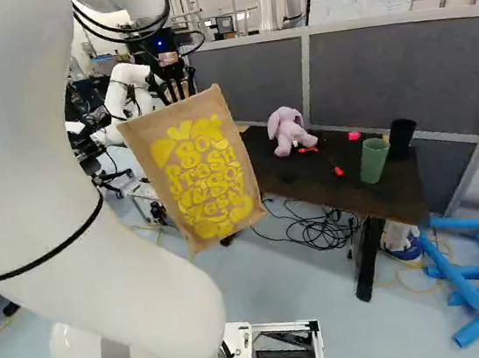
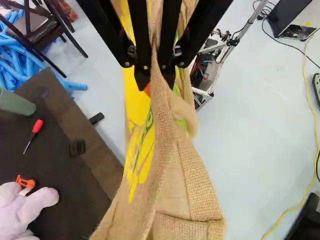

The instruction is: Pick up the bag on the ground and place it on the table

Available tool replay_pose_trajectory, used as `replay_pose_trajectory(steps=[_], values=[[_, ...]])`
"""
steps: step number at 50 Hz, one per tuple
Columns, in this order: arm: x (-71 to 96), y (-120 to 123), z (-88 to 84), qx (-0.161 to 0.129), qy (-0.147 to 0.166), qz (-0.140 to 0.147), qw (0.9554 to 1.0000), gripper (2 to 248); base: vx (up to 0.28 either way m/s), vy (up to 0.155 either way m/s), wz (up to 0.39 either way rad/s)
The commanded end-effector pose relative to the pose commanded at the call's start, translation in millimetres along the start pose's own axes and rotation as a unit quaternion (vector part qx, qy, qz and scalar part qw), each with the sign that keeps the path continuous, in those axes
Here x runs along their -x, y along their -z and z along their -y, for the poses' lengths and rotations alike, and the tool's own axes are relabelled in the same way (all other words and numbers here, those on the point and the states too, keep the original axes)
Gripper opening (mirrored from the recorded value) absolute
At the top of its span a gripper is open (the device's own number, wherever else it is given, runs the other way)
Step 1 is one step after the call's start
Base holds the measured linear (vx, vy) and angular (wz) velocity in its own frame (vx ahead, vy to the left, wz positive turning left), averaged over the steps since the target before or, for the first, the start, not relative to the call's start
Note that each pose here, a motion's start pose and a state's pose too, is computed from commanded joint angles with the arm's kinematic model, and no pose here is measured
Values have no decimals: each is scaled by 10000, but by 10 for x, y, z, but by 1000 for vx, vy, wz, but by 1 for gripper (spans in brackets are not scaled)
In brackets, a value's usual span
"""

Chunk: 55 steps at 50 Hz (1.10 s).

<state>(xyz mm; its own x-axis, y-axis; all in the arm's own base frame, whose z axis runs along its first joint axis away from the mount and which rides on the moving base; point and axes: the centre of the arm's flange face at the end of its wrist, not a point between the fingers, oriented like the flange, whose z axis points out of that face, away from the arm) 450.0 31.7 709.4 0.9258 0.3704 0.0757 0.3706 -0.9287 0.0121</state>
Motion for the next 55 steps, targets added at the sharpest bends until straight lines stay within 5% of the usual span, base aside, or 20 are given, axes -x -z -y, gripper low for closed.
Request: replay_pose_trajectory(steps=[55], values=[[-30,-2,-12,0,-2,0,10000,24,139,5,-3]])
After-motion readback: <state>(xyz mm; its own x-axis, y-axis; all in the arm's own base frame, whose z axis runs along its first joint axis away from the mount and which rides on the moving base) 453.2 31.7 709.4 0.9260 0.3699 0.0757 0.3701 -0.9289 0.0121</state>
